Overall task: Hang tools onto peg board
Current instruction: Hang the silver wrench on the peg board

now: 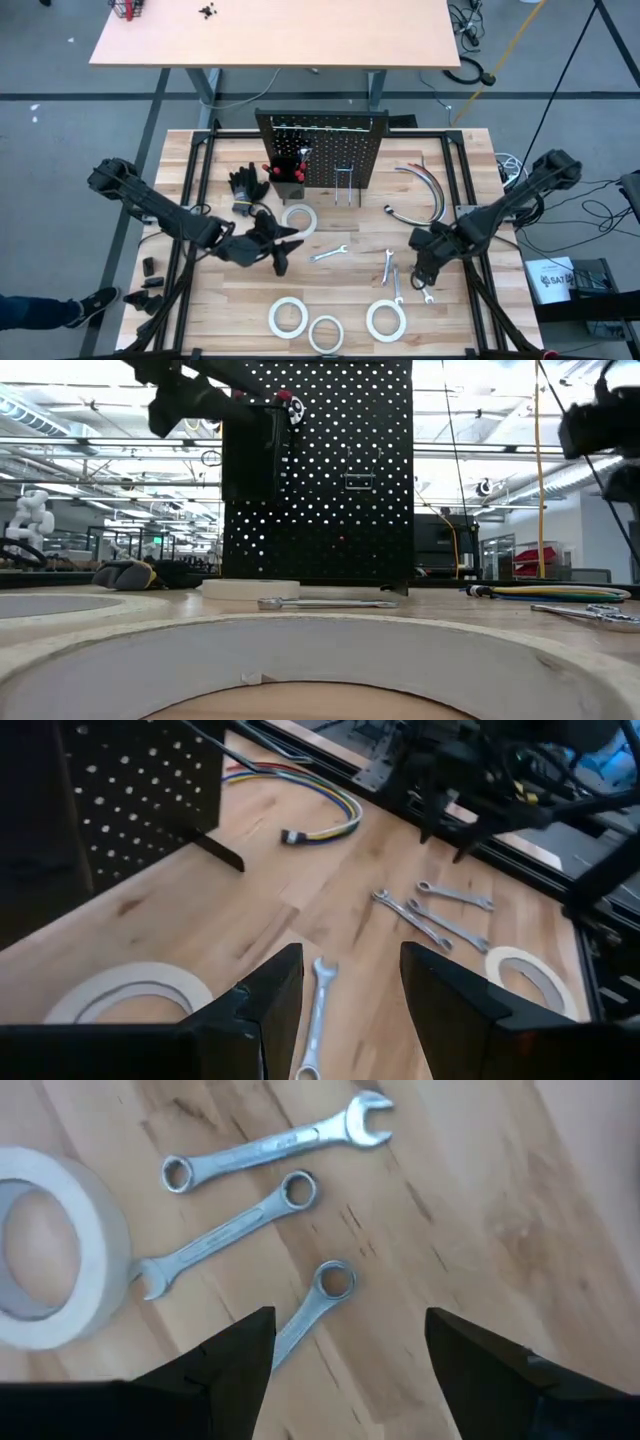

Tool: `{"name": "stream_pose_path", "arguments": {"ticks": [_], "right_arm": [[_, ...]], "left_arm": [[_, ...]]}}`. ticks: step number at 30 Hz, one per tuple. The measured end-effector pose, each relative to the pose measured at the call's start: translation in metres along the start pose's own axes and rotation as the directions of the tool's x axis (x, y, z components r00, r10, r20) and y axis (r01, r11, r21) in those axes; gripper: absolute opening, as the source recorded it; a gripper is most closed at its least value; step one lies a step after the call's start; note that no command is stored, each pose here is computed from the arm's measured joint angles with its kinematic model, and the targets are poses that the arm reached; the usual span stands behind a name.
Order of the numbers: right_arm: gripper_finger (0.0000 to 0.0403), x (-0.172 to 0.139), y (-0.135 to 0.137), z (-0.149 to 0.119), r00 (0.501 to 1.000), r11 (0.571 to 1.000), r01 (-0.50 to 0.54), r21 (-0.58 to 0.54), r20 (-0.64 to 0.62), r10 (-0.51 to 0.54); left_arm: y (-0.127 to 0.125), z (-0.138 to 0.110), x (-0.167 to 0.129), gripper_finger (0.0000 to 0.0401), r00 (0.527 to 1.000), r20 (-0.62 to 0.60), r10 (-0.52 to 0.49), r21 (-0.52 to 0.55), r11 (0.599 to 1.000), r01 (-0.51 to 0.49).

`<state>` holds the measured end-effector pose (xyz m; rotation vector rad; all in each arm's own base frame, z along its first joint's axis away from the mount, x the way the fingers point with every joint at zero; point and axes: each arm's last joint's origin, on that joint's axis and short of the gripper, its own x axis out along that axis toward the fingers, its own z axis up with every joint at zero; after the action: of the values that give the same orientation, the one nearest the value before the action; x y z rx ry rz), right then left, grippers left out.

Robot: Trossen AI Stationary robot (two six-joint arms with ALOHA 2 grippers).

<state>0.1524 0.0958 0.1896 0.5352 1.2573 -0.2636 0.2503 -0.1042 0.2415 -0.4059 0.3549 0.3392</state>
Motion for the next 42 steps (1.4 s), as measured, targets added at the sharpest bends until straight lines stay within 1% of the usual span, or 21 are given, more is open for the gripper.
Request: {"name": "stream_pose_path", "arguments": {"ticks": [3, 6, 9, 12, 16, 19, 25, 27, 30, 32, 34, 36, 40, 42], "right_arm": [[0.0251, 0.008, -0.001, -0.007, 0.999, 0.999, 0.032, 0.043, 0.014, -0.033], [0.0251, 0.013, 0.001, -0.009, 0.997, 0.993, 0.057, 0.100, 0.052, -0.063], [0.0251, 0.018, 0.008, -0.010, 0.997, 0.984, 0.024, 0.174, 0.071, -0.037], [0.0251, 0.025, 0.014, -0.013, 0.998, 0.969, 0.024, 0.245, 0.057, -0.039], [0.0251, 0.034, 0.020, -0.021, 0.998, 0.938, 0.052, 0.342, 0.004, -0.057], [0.0242, 0.035, 0.030, -0.021, 0.997, 0.915, 0.074, 0.398, -0.025, -0.070], [0.0195, 0.039, 0.051, -0.016, 0.982, 0.883, 0.189, 0.430, -0.060, -0.181], [0.0180, 0.047, 0.056, -0.015, 0.975, 0.874, 0.219, 0.433, -0.069, -0.210], [0.0159, 0.064, 0.058, -0.018, 0.960, 0.864, 0.279, 0.420, -0.108, -0.258], [0.0147, 0.073, 0.059, -0.019, 0.953, 0.860, 0.301, 0.413, -0.111, -0.280], [0.0130, 0.079, 0.061, -0.019, 0.951, 0.857, 0.309, 0.412, -0.123, -0.283], [0.0103, 0.081, 0.062, -0.019, 0.953, 0.855, 0.303, 0.421, -0.129, -0.274], [0.0026, 0.078, 0.062, -0.020, 0.956, 0.845, 0.292, 0.449, -0.126, -0.263], [0.0021, 0.076, 0.060, -0.020, 0.954, 0.842, 0.300, 0.448, -0.115, -0.278]], "left_arm": [[0.003, 0.002, 0.003, 0.0171, 1.000, -0.001, 0.010, -0.001, 1.000, -0.010], [0.006, 0.004, 0.006, 0.0171, 1.000, -0.026, -0.006, 0.043, 0.999, 0.007], [0.008, 0.005, 0.008, 0.0171, 0.995, -0.075, -0.058, 0.061, 0.996, 0.063], [0.009, 0.005, 0.010, 0.0171, 0.990, -0.110, -0.089, 0.089, 0.991, 0.099], [0.010, 0.004, 0.010, 0.0171, 0.989, -0.120, -0.082, 0.123, 0.988, 0.097], [0.012, 0.002, 0.010, 0.0171, 0.987, -0.143, -0.070, 0.154, 0.984, 0.092], [0.017, 0.001, 0.012, 0.0171, 0.984, -0.174, -0.036, 0.212, 0.974, 0.073], [0.019, 0.002, 0.013, 0.0171, 0.982, -0.183, -0.041, 0.214, 0.974, 0.081], [0.019, 0.002, 0.014, 0.0171, 0.981, -0.191, -0.046, 0.231, 0.969, 0.090], [0.020, 0.002, 0.014, 0.0171, 0.981, -0.190, -0.045, 0.238, 0.967, 0.090], [0.020, 0.003, 0.015, 0.0171, 0.981, -0.188, -0.041, 0.237, 0.968, 0.086], [0.021, 0.003, 0.015, 0.0171, 0.980, -0.192, -0.044, 0.236, 0.968, 0.089], [0.020, 0.002, 0.014, 0.0171, 0.976, -0.207, -0.062, 0.230, 0.967, 0.111], [0.020, 0.002, 0.014, 0.0171, 0.975, -0.212, -0.070, 0.228, 0.966, 0.119]]}}
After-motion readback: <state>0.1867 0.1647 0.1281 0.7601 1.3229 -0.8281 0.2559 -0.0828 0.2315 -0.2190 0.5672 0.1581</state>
